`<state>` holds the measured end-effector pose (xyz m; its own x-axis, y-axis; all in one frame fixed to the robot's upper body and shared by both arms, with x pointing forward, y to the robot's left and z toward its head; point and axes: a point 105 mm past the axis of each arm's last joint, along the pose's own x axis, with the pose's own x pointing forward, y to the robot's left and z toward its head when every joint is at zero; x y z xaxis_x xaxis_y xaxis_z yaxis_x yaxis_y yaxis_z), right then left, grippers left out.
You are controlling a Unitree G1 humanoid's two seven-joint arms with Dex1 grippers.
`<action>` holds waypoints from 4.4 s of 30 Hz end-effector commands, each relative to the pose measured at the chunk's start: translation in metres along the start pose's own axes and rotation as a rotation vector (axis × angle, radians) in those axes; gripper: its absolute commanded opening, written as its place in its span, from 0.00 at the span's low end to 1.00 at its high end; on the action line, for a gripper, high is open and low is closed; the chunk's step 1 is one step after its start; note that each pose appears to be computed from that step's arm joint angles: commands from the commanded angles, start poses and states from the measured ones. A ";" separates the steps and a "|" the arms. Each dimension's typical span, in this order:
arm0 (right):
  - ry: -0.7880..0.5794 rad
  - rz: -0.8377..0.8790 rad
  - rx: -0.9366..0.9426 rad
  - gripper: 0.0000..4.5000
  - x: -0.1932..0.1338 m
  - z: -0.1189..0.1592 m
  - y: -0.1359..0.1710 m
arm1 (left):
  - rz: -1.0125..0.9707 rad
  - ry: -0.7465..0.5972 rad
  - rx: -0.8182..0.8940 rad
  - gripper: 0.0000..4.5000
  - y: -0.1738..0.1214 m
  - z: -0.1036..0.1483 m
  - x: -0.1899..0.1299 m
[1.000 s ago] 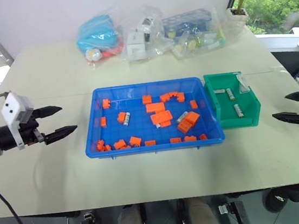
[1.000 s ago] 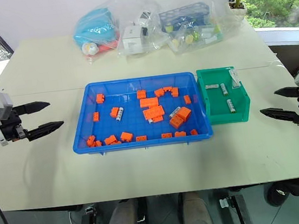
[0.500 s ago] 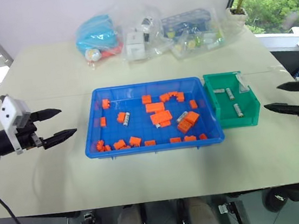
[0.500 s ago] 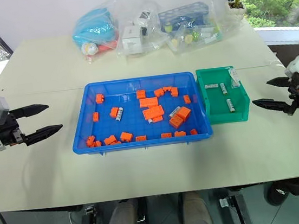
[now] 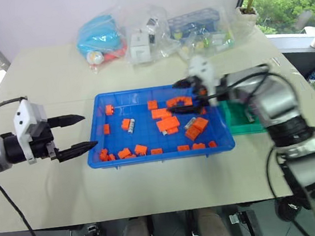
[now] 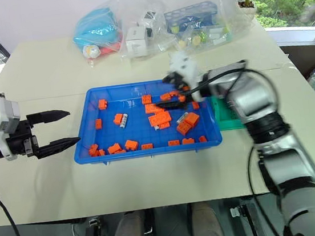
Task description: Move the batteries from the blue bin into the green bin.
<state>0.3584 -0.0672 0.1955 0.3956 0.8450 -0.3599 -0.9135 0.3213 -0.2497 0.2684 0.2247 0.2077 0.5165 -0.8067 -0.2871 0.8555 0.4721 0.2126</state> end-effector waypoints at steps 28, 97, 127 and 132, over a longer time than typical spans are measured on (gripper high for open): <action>0.114 0.067 0.018 0.67 0.140 -0.023 0.034 | 0.072 0.001 0.051 1.00 0.003 0.009 -0.001; 0.261 0.283 -0.184 0.93 0.032 -0.052 -0.005 | 0.026 -0.049 0.080 1.00 0.001 0.014 0.023; 0.133 0.118 -0.172 0.55 0.054 -0.004 0.012 | -0.014 -0.063 0.092 1.00 0.009 0.019 0.036; 0.184 0.187 -0.231 0.55 0.050 -0.019 0.020 | -0.018 -0.063 0.092 1.00 0.008 0.018 0.037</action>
<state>0.3643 -0.0290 0.1454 0.2586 0.7718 -0.5809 -0.9475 0.0857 -0.3079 0.2949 0.1946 0.2088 0.4991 -0.8312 -0.2450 0.8601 0.4408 0.2569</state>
